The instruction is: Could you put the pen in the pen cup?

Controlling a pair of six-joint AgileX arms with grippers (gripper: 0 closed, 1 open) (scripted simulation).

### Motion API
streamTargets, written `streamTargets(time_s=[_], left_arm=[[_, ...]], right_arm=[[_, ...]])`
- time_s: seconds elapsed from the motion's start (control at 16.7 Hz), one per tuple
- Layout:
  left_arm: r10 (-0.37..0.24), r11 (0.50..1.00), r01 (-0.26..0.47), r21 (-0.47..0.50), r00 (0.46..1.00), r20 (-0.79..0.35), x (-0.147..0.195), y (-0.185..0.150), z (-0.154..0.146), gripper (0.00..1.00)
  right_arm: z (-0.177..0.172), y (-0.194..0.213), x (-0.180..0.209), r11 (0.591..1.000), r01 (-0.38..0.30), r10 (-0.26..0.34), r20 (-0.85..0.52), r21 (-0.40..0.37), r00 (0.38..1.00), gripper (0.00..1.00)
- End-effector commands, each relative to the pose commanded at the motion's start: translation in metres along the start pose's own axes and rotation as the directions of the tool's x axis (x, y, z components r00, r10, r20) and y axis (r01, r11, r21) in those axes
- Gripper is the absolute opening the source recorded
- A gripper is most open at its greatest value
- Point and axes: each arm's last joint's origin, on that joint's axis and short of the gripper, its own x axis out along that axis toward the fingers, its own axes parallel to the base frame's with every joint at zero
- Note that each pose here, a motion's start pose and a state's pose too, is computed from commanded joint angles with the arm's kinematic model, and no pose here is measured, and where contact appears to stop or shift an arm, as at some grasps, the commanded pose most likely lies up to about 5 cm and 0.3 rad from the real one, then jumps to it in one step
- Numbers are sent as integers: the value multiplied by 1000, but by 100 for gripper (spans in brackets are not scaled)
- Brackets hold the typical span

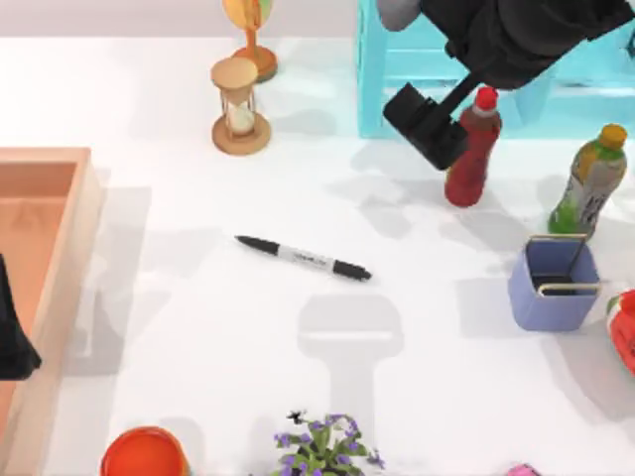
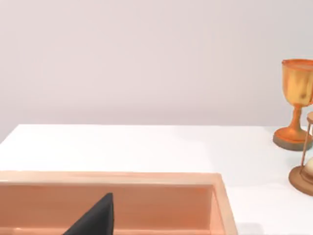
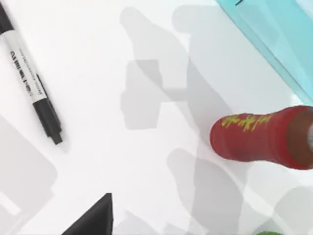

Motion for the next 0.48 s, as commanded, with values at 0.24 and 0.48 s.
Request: streamTargets(time_s=[0.24,0.48], left_arm=[[0,1000,0,0,1000,0,0,0,0,100],[0,1000,0,0,1000,0,0,0,0,100]], right_arm=[[48,45,68,979,-99,67,-180,-176,981,100],[66,92,122,938,-183,87,-312,-295,946,100]])
